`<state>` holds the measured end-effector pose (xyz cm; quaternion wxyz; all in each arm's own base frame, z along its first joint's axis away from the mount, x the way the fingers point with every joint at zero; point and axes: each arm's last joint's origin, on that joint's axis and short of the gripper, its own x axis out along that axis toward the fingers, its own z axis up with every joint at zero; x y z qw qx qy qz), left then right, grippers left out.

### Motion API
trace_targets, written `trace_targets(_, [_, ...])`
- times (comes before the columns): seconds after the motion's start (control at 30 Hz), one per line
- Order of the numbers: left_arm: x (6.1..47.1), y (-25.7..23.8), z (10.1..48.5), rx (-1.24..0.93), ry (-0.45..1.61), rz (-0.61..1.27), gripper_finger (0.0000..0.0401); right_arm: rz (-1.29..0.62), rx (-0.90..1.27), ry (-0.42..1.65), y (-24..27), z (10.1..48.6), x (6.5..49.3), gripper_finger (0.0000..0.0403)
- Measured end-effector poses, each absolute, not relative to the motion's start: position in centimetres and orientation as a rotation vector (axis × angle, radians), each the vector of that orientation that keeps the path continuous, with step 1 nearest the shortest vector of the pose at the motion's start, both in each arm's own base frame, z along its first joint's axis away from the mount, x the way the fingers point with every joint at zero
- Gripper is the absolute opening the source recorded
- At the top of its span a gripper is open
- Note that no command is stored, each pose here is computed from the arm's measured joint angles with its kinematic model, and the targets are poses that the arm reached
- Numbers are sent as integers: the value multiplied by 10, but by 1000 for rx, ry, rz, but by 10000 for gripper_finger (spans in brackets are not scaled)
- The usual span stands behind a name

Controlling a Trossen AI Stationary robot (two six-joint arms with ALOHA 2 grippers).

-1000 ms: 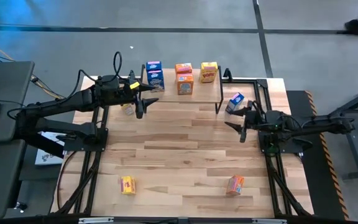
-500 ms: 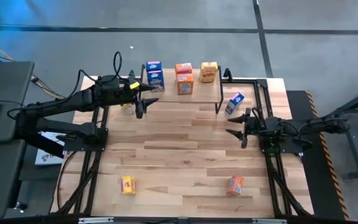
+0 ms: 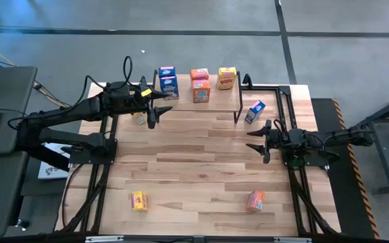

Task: Stack cereal on shelf
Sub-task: Put the bottom yellow cereal box aligned with the other yellow cereal box on the shelf

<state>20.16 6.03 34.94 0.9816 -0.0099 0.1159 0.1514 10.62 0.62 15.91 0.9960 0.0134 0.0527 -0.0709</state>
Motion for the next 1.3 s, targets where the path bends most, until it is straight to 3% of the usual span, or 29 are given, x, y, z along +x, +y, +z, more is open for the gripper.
trace_targets(0.83, [202,60,349,-21,233,305,251,-136,22,110,6,159,106,227])
trace_targets(1.03, [201,60,346,-159,252,315,251,-136,22,110,6,159,106,227])
trace_targets(1.3, [191,52,320,-370,476,572,251,-136,22,111,6,159,106,227])
